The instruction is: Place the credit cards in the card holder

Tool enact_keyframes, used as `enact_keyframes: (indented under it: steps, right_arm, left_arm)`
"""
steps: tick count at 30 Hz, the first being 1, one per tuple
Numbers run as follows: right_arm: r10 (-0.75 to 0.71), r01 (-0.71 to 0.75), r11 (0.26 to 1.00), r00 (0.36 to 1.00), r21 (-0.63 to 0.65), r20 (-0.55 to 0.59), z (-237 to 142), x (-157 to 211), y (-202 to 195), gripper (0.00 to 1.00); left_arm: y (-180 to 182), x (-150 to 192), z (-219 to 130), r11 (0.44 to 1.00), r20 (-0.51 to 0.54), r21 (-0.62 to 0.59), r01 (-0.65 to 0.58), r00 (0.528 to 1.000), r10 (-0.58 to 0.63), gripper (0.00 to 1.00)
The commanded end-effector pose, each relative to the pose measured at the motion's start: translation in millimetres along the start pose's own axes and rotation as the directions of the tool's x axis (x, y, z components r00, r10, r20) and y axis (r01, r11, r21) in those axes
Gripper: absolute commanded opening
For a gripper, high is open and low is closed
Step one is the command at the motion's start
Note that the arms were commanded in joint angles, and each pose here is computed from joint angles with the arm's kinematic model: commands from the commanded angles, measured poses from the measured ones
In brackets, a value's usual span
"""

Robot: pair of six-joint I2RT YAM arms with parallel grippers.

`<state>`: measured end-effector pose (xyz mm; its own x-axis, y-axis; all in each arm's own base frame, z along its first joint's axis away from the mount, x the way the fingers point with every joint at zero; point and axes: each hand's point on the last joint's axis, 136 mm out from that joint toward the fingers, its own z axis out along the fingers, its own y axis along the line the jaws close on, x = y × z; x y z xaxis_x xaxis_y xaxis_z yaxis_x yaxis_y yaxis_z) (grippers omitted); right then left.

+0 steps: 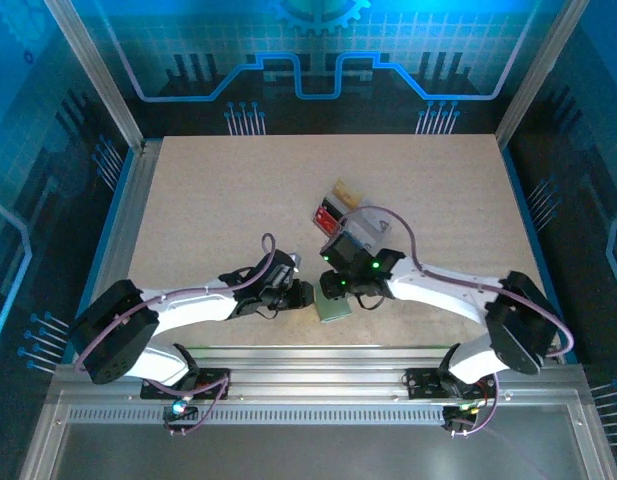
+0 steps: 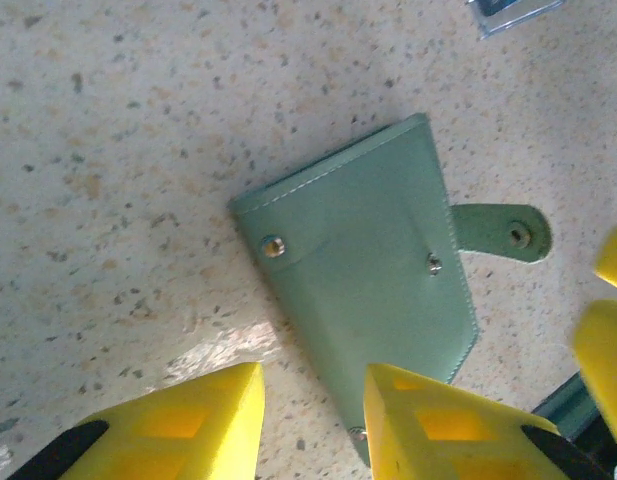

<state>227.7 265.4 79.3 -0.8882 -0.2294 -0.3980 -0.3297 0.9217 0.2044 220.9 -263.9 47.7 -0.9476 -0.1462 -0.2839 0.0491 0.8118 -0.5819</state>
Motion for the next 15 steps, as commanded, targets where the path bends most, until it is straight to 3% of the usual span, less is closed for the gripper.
enact_keyframes:
  steps: [1, 7, 10, 15]
  right_arm:
    - [0.013, -0.013, 1.000, 0.997, 0.005, -0.072, 16.4, 3.8, -4.4, 0.36]
    - [0.089, -0.084, 0.995, 0.991, 0.050, -0.103, 25.5, 17.5, -37.9, 0.37]
    - [0.089, -0.084, 0.995, 0.988, 0.052, -0.124, 28.9, 28.5, -41.4, 0.43]
    - [0.100, -0.102, 0.995, 0.982, -0.005, -0.158, 38.1, 37.7, -36.5, 0.44]
  left_arm:
    - [6.6, 10.3, 1.1, 1.000, -0.039, -0.012, 0.027, 0.999, -0.028, 0.33]
    - [8.5, 13.2, 6.7, 1.000, -0.053, -0.018, 0.020, 0.998, -0.021, 0.33]
    - [9.0, 14.5, 11.7, 1.000, -0.065, -0.018, 0.019, 0.998, -0.021, 0.33]
    - [8.3, 16.6, 21.6, 1.000, -0.086, -0.024, 0.018, 0.996, -0.020, 0.32]
